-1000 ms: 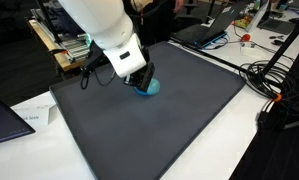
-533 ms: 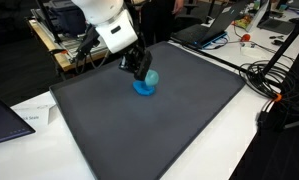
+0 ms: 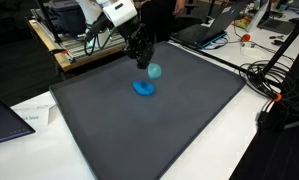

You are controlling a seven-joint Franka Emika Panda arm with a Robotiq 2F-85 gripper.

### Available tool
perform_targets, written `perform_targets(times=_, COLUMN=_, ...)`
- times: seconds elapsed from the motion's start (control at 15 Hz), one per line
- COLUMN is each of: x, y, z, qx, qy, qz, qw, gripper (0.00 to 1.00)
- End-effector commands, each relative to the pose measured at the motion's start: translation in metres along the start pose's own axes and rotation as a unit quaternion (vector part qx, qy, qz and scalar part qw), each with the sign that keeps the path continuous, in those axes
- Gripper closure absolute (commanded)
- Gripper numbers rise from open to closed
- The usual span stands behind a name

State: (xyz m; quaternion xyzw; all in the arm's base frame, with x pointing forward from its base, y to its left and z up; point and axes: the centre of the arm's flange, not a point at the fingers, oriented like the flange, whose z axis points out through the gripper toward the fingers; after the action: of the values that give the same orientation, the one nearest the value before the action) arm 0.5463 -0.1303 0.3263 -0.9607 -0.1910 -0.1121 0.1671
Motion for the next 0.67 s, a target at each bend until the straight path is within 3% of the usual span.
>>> perform_targets(times=0.0, x=-0.032, y=-0.056, z=-0.002, qx=-0.052, qy=0.041, qz=0.0, qw=0.9978, gripper=0.78)
perform_targets(times=0.13, x=-0.041, y=-0.074, z=-0.001, qx=-0.076, qy=0.054, qz=-0.002, qw=0.9956, gripper=0.78)
perform_targets(times=0.2, x=-0.018, y=-0.045, z=0.007, qx=-0.056, qy=0.033, qz=-0.007, qw=0.9979, gripper=0.53)
perform_targets(times=0.53, x=-0.031, y=-0.063, z=0.004, qx=-0.072, qy=0.04, qz=-0.009, qw=0.9966, gripper=0.53)
perform_targets(times=0.6, x=-0.032, y=-0.062, z=0.004, qx=-0.072, qy=0.04, qz=-0.008, qw=0.9966, gripper=0.78)
